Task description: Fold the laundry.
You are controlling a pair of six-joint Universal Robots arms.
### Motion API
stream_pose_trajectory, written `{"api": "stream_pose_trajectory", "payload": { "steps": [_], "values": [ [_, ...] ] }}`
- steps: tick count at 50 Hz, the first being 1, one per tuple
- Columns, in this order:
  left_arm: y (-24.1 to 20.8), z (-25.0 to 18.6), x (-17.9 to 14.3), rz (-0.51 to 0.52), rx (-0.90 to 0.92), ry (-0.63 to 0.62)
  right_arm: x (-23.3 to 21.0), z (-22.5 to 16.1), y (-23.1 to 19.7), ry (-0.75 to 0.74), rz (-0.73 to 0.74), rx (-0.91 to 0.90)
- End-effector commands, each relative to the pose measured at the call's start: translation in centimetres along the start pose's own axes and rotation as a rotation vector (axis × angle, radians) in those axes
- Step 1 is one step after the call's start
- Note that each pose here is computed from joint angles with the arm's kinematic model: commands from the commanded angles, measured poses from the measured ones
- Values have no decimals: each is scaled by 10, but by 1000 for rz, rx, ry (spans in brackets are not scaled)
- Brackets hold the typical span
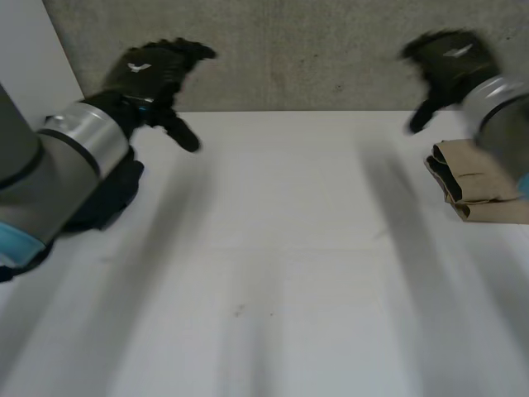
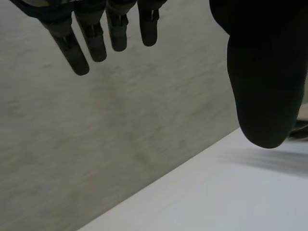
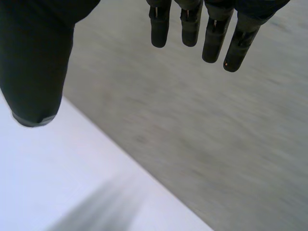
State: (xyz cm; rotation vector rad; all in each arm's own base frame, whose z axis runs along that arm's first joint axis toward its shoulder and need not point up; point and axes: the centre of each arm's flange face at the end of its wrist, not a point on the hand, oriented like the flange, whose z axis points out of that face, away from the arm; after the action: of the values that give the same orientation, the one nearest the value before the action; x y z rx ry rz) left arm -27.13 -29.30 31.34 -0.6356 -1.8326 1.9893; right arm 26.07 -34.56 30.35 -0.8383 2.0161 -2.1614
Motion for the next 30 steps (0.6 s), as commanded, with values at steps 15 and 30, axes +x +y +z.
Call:
{"api": "stream_pose_trajectory", "payload": {
  "steps": [15, 30],
  "values": [
    [187, 44, -209, 623, -469, -348, -116, -85, 72, -365, -88, -136],
    [207, 59, -172, 754, -551, -344, -101, -90, 78, -326, -80, -163]
  ]
}}
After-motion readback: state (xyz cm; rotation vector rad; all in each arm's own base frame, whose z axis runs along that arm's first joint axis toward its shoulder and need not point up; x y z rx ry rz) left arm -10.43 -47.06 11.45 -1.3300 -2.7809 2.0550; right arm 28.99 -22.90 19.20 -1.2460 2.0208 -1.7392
